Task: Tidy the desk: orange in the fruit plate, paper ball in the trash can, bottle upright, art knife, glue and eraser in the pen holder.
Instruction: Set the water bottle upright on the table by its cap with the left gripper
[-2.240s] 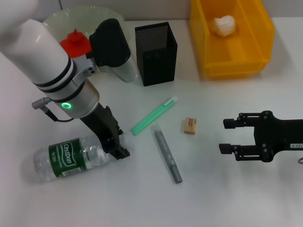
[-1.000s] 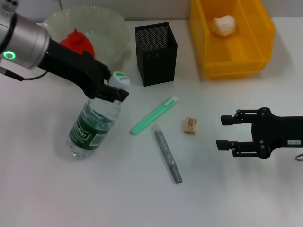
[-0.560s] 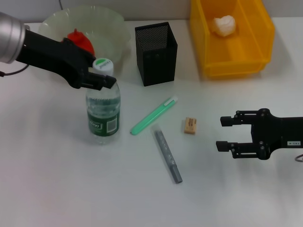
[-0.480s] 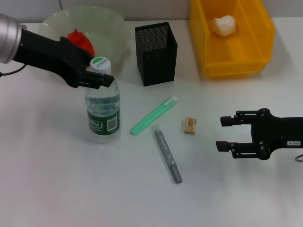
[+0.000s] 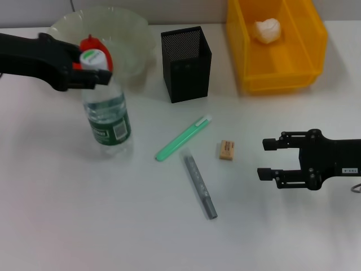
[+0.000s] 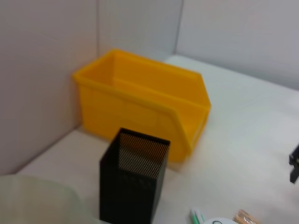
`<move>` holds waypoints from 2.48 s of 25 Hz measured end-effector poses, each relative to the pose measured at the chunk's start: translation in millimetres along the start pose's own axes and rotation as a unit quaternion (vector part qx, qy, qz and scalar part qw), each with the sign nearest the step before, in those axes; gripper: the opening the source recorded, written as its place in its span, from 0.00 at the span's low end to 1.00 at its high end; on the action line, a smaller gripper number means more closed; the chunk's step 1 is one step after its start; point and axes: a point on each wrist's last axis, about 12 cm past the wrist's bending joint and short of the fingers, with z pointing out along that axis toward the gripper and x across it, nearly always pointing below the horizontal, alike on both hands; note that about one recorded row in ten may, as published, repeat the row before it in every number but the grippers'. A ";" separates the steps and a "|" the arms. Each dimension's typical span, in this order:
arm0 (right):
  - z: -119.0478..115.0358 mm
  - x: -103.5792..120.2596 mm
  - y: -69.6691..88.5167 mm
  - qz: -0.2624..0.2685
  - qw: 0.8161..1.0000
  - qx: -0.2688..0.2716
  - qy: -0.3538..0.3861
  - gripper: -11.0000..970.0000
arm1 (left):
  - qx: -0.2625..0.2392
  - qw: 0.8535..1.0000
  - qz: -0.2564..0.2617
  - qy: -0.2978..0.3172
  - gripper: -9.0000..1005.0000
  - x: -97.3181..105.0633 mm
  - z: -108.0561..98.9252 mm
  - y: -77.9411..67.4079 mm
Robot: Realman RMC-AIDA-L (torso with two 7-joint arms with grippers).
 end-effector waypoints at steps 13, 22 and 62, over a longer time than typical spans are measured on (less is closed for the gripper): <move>6.4 0.1 0.1 -0.009 1.000 0.007 -0.003 0.71 | -0.060 0.997 -0.014 -0.046 0.45 34.4 -27.7 8.3; 14.4 3.8 0.8 -0.022 0.999 0.027 -0.004 0.71 | -0.078 0.996 -0.022 -0.047 0.45 40.4 -30.5 10.8; 12.5 2.9 0.3 -0.019 0.999 0.029 -0.008 0.71 | -0.191 0.977 -0.067 -0.063 0.46 61.9 -28.8 37.6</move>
